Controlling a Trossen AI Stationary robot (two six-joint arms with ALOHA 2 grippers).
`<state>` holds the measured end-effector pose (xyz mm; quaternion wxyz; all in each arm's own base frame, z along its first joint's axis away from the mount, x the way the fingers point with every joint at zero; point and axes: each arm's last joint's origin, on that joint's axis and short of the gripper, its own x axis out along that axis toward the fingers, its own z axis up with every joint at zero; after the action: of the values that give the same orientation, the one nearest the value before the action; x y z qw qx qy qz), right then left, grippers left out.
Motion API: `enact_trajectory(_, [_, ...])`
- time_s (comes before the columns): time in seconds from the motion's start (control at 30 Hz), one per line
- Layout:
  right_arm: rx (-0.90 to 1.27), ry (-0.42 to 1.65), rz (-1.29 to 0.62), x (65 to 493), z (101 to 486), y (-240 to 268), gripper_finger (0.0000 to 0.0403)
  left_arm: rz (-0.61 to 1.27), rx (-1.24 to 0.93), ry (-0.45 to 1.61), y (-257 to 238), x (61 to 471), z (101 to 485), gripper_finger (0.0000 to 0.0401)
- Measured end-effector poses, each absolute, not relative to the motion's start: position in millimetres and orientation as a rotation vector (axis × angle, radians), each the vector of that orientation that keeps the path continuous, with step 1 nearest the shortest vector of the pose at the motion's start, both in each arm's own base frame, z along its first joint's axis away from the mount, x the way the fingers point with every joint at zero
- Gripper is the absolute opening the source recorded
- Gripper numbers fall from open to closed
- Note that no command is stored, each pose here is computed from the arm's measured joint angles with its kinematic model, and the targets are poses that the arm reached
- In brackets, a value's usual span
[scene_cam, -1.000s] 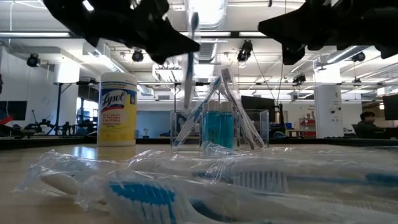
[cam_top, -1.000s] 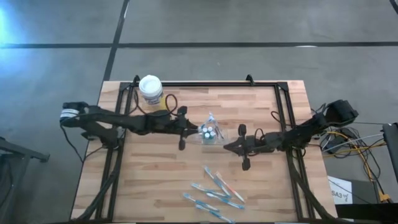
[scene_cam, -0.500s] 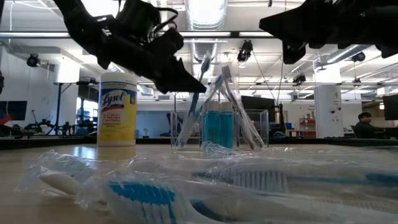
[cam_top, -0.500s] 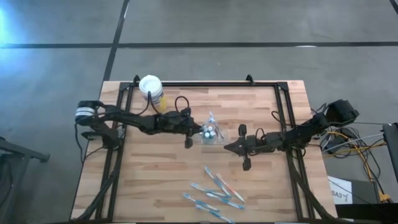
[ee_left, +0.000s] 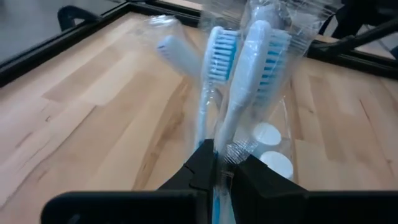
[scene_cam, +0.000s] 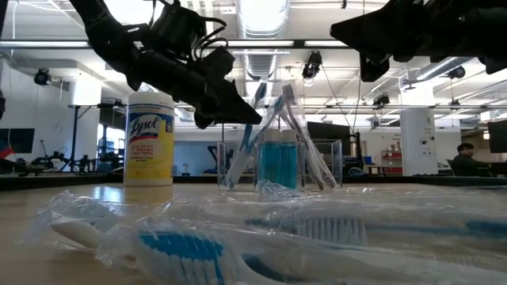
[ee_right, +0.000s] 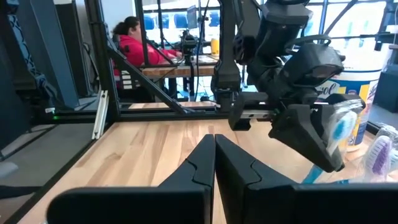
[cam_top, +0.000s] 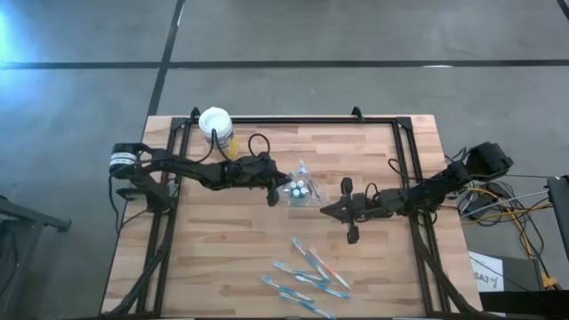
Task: Pick & Place toothbrushing station
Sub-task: Put the blue toothbrush into the left compartment of the transparent organizer
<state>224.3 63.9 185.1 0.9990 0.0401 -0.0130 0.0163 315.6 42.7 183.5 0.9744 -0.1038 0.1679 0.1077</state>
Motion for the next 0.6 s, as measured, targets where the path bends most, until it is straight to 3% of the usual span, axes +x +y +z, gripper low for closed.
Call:
enact_trajectory(0.2, [0.08, -0.026, 0.033, 224, 185, 64, 0.0008, 0.202, -0.225, 0.377, 42, 314, 180, 0.006])
enact_trajectory(0.6, [0.079, -0.026, 0.033, 224, 185, 64, 0.0008, 0.088, -0.187, 0.323, 39, 314, 198, 0.0215])
